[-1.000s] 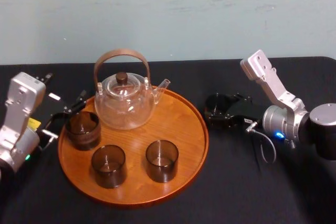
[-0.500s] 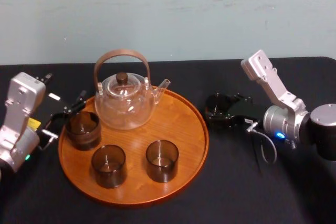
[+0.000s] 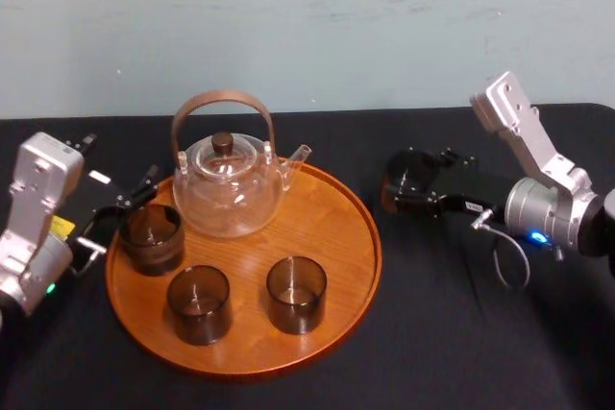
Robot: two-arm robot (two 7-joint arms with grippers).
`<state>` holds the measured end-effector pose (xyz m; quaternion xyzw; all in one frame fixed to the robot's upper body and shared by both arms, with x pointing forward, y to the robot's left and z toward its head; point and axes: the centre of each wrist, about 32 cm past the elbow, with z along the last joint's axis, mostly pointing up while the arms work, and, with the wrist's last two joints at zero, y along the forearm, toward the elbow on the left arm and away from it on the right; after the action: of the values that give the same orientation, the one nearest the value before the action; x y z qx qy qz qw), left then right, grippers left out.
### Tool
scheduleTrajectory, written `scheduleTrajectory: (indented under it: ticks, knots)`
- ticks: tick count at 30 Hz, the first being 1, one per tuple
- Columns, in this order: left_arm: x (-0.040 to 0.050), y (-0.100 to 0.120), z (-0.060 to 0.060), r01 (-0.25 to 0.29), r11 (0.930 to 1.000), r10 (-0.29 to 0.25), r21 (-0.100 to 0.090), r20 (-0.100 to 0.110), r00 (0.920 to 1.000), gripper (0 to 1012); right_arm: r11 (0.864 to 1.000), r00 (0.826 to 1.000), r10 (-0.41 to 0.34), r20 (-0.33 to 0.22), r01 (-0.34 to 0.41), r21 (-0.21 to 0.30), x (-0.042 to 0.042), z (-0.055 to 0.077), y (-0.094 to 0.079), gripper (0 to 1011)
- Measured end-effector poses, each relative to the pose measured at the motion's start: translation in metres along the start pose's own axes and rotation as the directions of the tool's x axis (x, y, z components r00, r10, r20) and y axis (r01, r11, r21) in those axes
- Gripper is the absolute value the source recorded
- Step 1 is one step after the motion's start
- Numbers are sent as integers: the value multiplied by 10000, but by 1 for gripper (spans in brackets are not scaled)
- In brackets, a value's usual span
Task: Pick up the glass from the table and place it on the tray.
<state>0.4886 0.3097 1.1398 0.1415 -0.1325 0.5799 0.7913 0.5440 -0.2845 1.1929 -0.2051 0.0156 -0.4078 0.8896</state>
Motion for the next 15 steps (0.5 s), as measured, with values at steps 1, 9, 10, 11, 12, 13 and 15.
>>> scheduleTrajectory:
  ticks: [1, 9, 10, 11, 12, 13, 15]
  knots:
    - [0, 0, 0, 0, 10000, 0, 0, 0, 10000, 1001, 9999, 10000, 38, 70, -39, 96, -5, 26, -7, 907]
    - [0, 0, 0, 0, 10000, 0, 0, 0, 10000, 1001, 9979, 9978, 498, 444, -516, 397, -80, 142, 67, 907]
    - [0, 0, 0, 0, 10000, 0, 0, 0, 10000, 1001, 9975, 9973, 560, 485, -579, 399, -93, 148, 82, 907]
    - [0, 0, 0, 0, 10000, 0, 0, -1, 10000, 1001, 9968, 9963, 665, 540, -688, 418, -112, 162, 108, 907]
    - [0, 0, 0, 0, 10000, 0, 0, -1, 10000, 1001, 9962, 9958, 727, 561, -752, 435, -125, 170, 124, 907]
    - [0, 0, 0, 0, 10000, 0, 0, 0, 10000, 1001, 9952, 9947, 834, 594, -861, 455, -147, 181, 153, 907]
    - [0, 0, 0, 0, 10000, 0, 0, 0, 10000, 1001, 9943, 9938, 925, 616, -955, 475, -166, 189, 181, 907]
